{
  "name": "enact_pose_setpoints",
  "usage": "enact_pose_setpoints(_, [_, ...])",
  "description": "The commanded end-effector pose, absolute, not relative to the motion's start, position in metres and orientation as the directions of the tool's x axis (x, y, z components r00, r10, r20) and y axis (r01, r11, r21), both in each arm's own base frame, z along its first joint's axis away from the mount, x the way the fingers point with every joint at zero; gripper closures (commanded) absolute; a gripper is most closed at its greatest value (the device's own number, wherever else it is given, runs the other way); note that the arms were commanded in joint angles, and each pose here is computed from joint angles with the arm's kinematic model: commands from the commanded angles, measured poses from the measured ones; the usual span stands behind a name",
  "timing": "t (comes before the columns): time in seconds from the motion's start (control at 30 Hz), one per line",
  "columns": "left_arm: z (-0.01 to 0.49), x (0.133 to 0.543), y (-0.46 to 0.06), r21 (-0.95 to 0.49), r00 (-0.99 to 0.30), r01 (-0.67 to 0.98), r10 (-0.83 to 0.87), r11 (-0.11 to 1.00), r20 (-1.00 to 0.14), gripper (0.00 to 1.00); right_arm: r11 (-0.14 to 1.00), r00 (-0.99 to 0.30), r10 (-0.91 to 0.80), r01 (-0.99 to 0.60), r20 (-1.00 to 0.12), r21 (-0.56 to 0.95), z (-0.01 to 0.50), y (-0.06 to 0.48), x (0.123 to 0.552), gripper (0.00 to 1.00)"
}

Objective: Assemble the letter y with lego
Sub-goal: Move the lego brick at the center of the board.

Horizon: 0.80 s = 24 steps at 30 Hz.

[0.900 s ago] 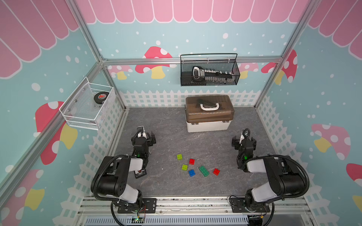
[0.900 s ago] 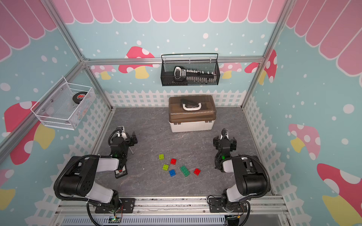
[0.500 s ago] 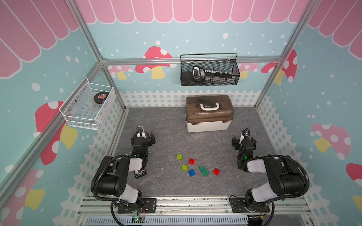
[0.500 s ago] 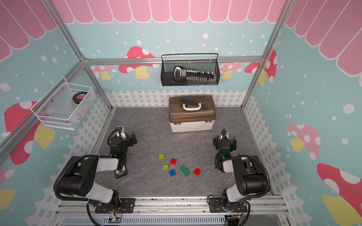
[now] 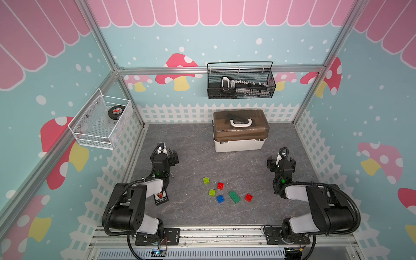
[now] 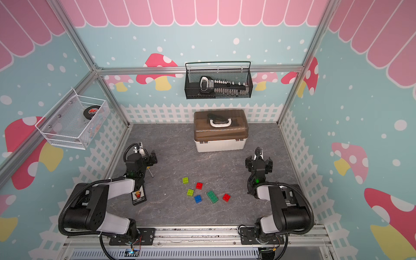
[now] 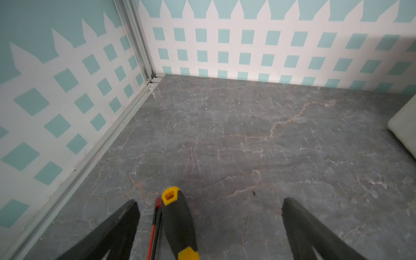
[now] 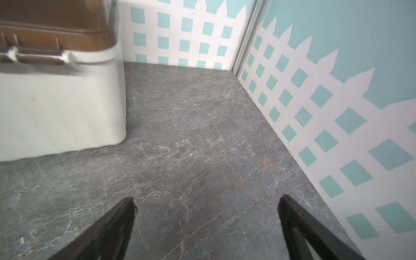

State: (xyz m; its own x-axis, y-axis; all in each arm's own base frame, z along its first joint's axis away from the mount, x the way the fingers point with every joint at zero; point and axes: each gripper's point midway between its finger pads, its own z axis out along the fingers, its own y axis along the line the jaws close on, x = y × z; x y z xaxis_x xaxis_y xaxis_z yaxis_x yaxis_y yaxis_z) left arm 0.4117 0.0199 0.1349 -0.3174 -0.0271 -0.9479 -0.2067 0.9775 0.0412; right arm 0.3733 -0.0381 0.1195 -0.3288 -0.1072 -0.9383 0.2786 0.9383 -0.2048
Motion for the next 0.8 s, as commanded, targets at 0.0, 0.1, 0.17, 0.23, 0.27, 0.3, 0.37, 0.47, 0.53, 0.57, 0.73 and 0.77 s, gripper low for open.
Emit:
enact_pose_setpoints(0.0, [0.159,0.412,0.027,0.068,-0.343,-0.279,-0.033,0.958,-0.939,0.00,0.942,-0.321,-0.096,0.277,-0.942,-0.190,0.152,-0.038,0.374,0.00])
enact_pose_setpoints(0.1, [0.180,0.414,0.028,-0.076,-0.332,-0.337,-0.194,0.938,-0.923,0.00,0.970,-0.289,0.021,0.238,-0.957,-0.051,0.182,-0.025,0.369,0.00])
enact_pose_setpoints(0.17, [0.190,0.420,0.010,-0.179,-0.360,-0.281,-0.277,0.943,-0.891,0.00,0.974,-0.315,0.134,0.217,-0.940,0.066,0.193,-0.015,0.361,0.00])
enact_pose_setpoints(0.23, [0.194,0.421,-0.003,-0.302,-0.393,-0.277,-0.394,0.912,-0.830,0.00,0.948,-0.346,0.265,0.265,-0.900,0.177,0.195,-0.015,0.350,0.00])
enact_pose_setpoints(0.27, [0.196,0.422,-0.011,-0.357,-0.414,-0.260,-0.437,0.897,-0.798,0.00,0.955,-0.363,0.270,0.222,-0.892,0.199,0.197,-0.007,0.350,0.00])
enact_pose_setpoints(0.3, [0.198,0.423,-0.025,-0.413,-0.441,-0.209,-0.463,0.886,-0.769,0.00,0.967,-0.382,0.253,0.125,-0.889,0.221,0.200,0.010,0.351,0.05])
enact_pose_setpoints(0.37, [0.197,0.420,-0.048,-0.518,-0.475,-0.135,-0.514,0.845,-0.714,0.00,0.952,-0.418,0.279,0.006,-0.864,0.305,0.202,0.036,0.352,0.15])
enact_pose_setpoints(0.47, [0.185,0.405,-0.063,-0.597,-0.527,-0.132,-0.566,0.792,-0.634,0.03,0.910,-0.489,0.331,-0.060,-0.807,0.409,0.197,0.060,0.349,0.23])
enact_pose_setpoints(0.53, [0.174,0.391,-0.074,-0.618,-0.571,-0.132,-0.569,0.775,-0.592,0.06,0.893,-0.545,0.320,-0.099,-0.775,0.438,0.193,0.075,0.345,0.28])
enact_pose_setpoints(0.57, [0.167,0.382,-0.082,-0.619,-0.600,-0.131,-0.559,0.774,-0.572,0.08,0.893,-0.583,0.288,-0.124,-0.760,0.433,0.191,0.084,0.342,0.31])
enact_pose_setpoints(0.73, [0.136,0.342,-0.103,-0.585,-0.711,-0.140,-0.493,0.799,-0.502,0.18,0.876,-0.723,0.070,-0.285,-0.687,0.389,0.169,0.148,0.322,0.39])
enact_pose_setpoints(0.77, [0.130,0.333,-0.108,-0.577,-0.733,-0.135,-0.473,0.805,-0.488,0.20,0.868,-0.736,0.020,-0.323,-0.677,0.377,0.164,0.163,0.318,0.39])
